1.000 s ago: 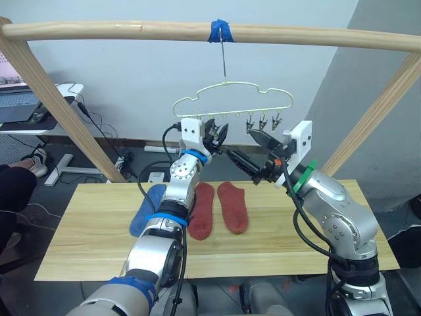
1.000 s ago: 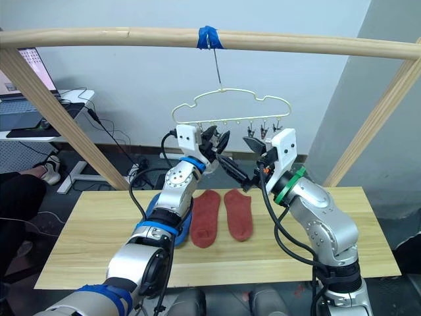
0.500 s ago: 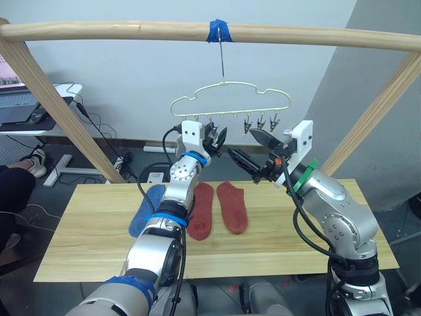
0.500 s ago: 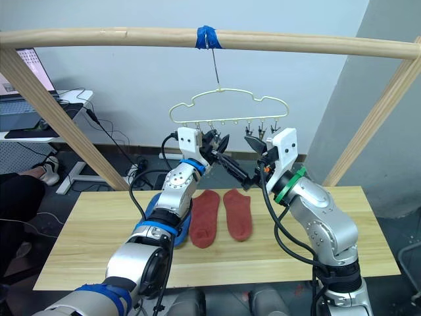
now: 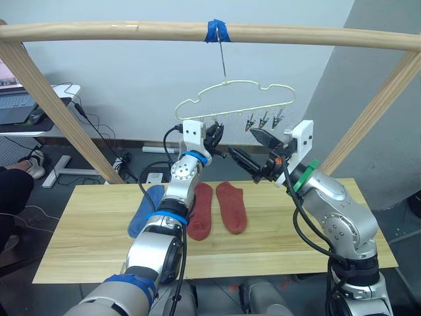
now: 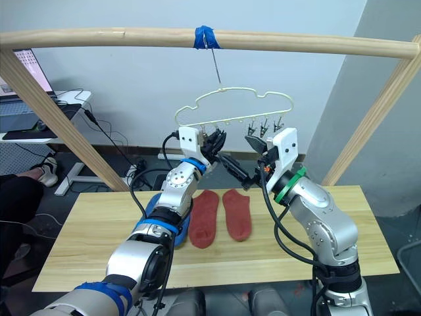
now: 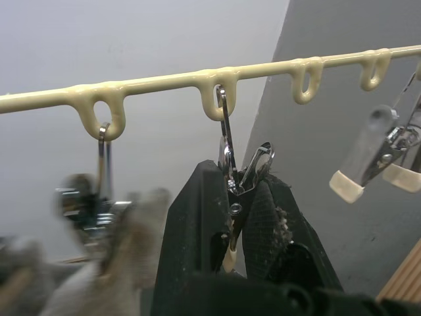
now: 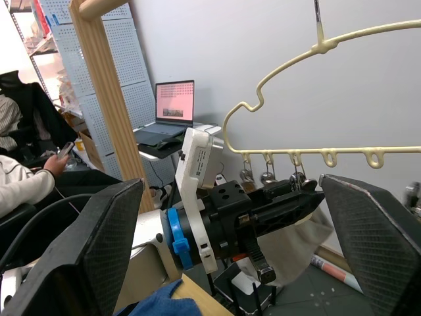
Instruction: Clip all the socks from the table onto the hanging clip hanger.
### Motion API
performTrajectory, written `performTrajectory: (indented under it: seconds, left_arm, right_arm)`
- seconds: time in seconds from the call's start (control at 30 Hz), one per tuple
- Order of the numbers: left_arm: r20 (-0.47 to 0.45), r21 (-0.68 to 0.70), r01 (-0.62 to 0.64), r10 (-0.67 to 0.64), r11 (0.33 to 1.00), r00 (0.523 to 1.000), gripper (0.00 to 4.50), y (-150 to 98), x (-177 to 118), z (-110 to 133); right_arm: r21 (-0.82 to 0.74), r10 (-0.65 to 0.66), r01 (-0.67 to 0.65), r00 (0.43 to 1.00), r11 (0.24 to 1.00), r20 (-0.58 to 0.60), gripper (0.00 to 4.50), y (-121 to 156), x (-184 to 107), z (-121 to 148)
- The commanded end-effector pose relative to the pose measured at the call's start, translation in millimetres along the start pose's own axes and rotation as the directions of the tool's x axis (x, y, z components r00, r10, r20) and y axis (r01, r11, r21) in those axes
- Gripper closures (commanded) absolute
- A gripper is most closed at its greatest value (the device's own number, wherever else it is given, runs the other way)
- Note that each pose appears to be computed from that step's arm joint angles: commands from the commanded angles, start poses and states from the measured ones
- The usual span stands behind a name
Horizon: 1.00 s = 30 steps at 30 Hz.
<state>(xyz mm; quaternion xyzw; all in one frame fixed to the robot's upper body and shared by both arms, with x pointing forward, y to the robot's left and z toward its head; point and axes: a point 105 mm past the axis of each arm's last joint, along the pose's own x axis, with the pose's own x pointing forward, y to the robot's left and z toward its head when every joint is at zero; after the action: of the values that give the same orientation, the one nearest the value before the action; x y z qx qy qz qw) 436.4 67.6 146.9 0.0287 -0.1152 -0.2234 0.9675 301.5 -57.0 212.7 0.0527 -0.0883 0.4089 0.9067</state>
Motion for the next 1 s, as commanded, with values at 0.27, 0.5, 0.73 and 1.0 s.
performTrajectory:
  seconds: [0.27, 0.5, 0.73, 1.0]
  left_arm:
    - [0.06, 0.009, 0.027, -0.028, 1.0, 0.998, 4.18, -2.4, 2.1, 17.7]
    - [0.058, 0.03, 0.005, -0.007, 1.0, 0.998, 3.83, 0.1, -2.3, 16.7]
    - [0.063, 0.019, -0.005, 0.004, 1.0, 0.998, 2.61, 0.6, 1.5, 20.4]
    - [0.068, 0.012, -0.011, 0.01, 1.0, 0.998, 2.61, 2.0, 3.2, 22.5]
  right_arm:
    - [-0.018, 0.01, -0.009, 1.0, 1.0, 0.025, 0.0, 4.5, -0.9, 1.6]
    - [-0.02, 0.013, -0.013, 1.0, 1.0, 0.025, 0.0, 4.1, -0.1, 0.8]
    - [-0.024, 0.012, -0.012, 1.0, 1.0, 0.023, 0.0, 2.9, -0.7, 1.1]
    - [-0.028, 0.006, -0.005, 1.0, 1.0, 0.021, 0.0, 2.1, -1.8, 1.3]
